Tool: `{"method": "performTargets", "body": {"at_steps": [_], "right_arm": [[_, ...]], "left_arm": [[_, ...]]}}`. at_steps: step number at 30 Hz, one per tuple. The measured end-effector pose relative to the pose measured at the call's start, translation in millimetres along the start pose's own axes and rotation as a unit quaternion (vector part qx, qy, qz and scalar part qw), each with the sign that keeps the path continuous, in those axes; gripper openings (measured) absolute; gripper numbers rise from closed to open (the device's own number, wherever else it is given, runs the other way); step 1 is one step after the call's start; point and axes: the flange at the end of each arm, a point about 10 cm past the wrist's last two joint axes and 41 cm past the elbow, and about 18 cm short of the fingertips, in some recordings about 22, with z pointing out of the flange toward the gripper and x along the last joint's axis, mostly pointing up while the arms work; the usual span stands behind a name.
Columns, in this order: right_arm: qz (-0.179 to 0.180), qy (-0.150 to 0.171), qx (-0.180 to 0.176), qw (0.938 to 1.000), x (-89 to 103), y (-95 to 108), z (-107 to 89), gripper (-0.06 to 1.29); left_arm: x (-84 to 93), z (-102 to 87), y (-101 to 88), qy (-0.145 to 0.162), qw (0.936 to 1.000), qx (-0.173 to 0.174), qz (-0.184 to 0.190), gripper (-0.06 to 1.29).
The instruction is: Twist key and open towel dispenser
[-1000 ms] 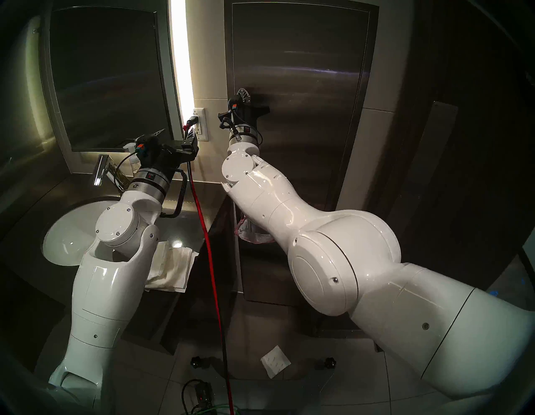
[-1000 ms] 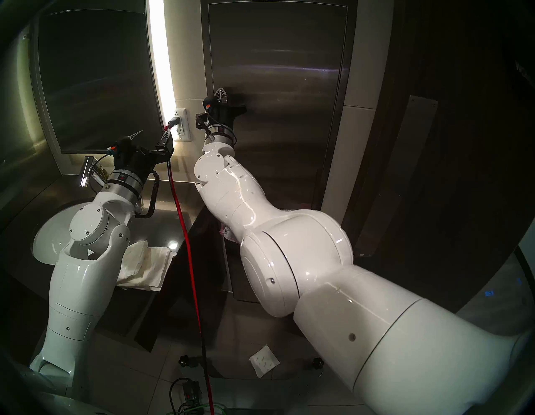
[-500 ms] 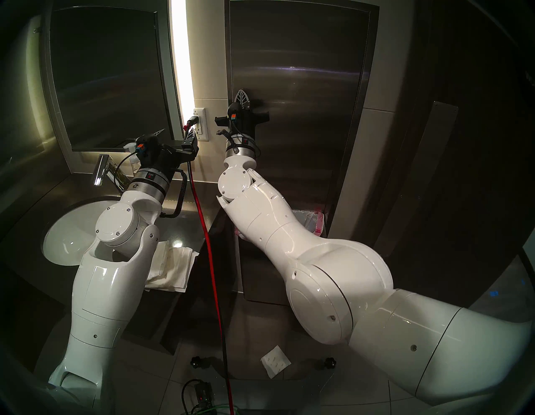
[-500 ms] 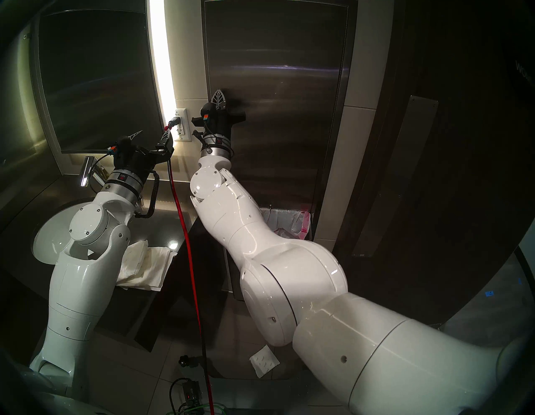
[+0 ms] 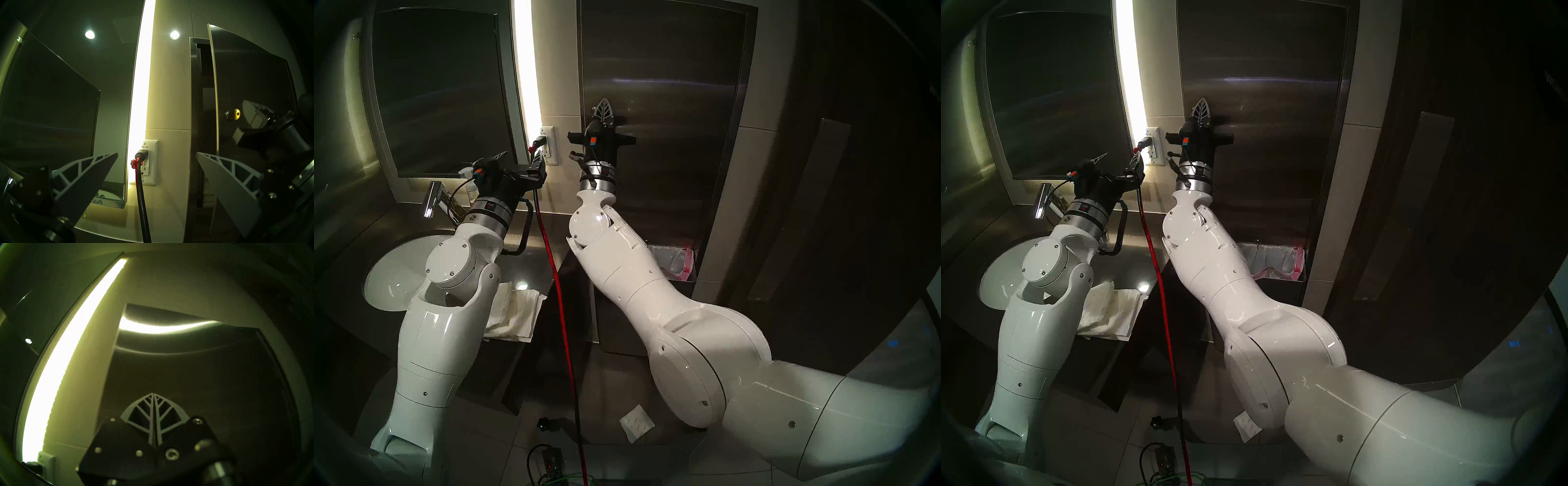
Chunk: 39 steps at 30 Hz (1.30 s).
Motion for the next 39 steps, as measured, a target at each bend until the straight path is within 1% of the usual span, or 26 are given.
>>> {"method": "performTargets", "body": {"at_steps": [6,9,11,13,21,22,23,24,25,27,29,33,35,39], "right_arm": [[0.008,0.029,-0.042,0.9987,7.5,24.8,7.4,-0.04],[0.008,0.035,-0.052,0.9980,7.5,32.9,6.5,-0.04],[0.002,0.037,-0.059,0.9976,2.3,43.5,-1.7,-0.04],[-0.001,0.035,-0.060,0.9976,-1.8,47.7,-7.5,-0.04],[-0.027,0.010,-0.064,0.9975,-29.8,73.9,-47.1,-0.04],[-0.030,0.007,-0.065,0.9974,-33.3,77.6,-52.1,0.27],[-0.035,0.003,-0.065,0.9972,-37.5,82.3,-58.1,0.54],[-0.039,0.000,-0.066,0.9971,-40.5,85.7,-62.5,1.07],[-0.045,-0.005,-0.067,0.9968,-45.7,92.4,-70.4,1.24],[-0.048,-0.008,-0.067,0.9966,-48.2,95.7,-74.4,1.23],[-0.059,-0.016,-0.068,0.9958,-56.6,108.0,-88.9,1.23],[-0.073,-0.025,-0.069,0.9946,-65.9,123.8,-107.0,1.23],[-0.078,-0.028,-0.070,0.9941,-68.5,129.0,-112.5,1.23],[-0.096,-0.038,-0.072,0.9920,-77.9,151.1,-134.1,1.23]], "left_arm": [[-0.8,-0.4,0.0,-0.001,1.0000,0.000,0.000,1.26],[-1.2,-0.6,0.0,-0.002,1.0000,0.000,0.000,1.26],[-1.9,-1.0,-0.1,-0.003,1.0000,-0.001,0.000,1.26],[-2.2,-1.2,-0.1,-0.003,1.0000,-0.001,0.000,1.26],[-3.9,-2.1,-0.2,-0.006,1.0000,-0.001,0.000,1.26],[-4.1,-2.2,-0.3,-0.007,1.0000,-0.001,0.000,1.26],[-4.3,-2.3,-0.3,-0.007,1.0000,-0.001,0.000,1.26],[-4.5,-2.4,-0.3,-0.007,1.0000,-0.001,0.000,1.26],[-4.7,-2.5,-0.3,-0.007,1.0000,-0.001,0.000,1.26],[-4.8,-2.6,-0.4,-0.008,1.0000,-0.001,0.000,1.26],[-5.2,-2.8,-0.4,-0.008,1.0000,-0.001,0.000,1.26],[-5.6,-3.1,-0.4,-0.009,1.0000,-0.002,0.000,1.26],[-5.7,-3.1,-0.4,-0.009,1.0000,-0.002,0.000,1.26],[-6.1,-3.3,-0.5,-0.010,0.9999,-0.002,0.000,1.26]]}}
